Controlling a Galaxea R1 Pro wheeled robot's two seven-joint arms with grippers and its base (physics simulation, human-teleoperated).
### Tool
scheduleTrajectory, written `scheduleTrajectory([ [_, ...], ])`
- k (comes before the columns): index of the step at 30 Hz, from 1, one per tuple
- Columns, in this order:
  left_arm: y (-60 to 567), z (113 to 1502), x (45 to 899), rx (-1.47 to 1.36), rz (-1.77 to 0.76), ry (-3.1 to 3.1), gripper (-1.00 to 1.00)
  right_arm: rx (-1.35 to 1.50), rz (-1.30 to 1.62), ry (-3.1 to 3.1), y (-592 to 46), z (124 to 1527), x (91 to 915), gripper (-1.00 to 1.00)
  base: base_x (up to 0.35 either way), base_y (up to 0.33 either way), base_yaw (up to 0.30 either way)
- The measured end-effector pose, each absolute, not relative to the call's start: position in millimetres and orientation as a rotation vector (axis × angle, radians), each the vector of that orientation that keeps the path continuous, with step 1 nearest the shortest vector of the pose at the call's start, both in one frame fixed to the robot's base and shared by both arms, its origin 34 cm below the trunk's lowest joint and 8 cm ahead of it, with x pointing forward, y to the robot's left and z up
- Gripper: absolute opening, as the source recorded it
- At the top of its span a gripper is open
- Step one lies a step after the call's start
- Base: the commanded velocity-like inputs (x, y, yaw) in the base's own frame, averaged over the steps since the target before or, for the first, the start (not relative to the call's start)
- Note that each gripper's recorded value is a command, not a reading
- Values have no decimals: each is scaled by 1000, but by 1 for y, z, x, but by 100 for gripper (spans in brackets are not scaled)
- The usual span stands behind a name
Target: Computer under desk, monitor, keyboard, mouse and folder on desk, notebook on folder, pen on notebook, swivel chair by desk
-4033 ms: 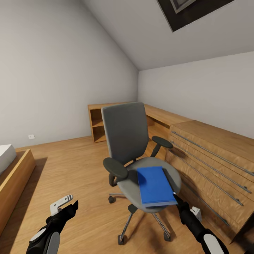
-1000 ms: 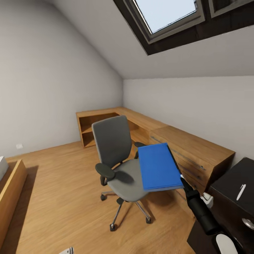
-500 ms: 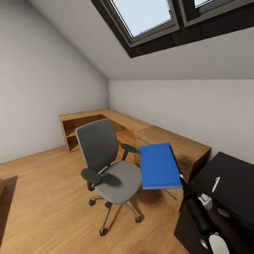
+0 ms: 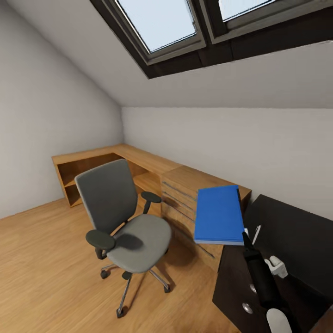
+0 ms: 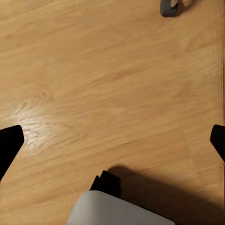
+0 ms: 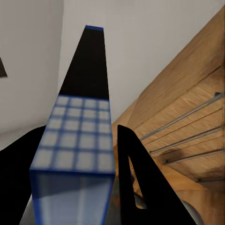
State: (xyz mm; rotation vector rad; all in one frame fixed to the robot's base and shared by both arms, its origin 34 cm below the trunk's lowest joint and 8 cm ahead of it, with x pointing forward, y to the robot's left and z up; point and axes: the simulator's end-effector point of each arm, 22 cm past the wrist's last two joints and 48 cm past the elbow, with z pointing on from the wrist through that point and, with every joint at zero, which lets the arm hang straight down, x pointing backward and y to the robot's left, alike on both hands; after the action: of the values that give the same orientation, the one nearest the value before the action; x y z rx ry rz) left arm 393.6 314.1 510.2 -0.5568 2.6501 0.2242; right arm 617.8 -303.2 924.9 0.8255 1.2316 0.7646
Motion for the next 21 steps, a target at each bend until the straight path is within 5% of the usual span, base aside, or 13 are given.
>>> scheduleTrajectory([
  [7, 314, 522, 394, -554, 225, 2651, 100, 828, 761, 1231, -304, 936, 618, -100, 0, 0, -227],
  [21, 314, 546, 396, -544, 226, 2649, 100, 833, 745, 1209, -310, 962, 617, -100, 0, 0, -14],
])
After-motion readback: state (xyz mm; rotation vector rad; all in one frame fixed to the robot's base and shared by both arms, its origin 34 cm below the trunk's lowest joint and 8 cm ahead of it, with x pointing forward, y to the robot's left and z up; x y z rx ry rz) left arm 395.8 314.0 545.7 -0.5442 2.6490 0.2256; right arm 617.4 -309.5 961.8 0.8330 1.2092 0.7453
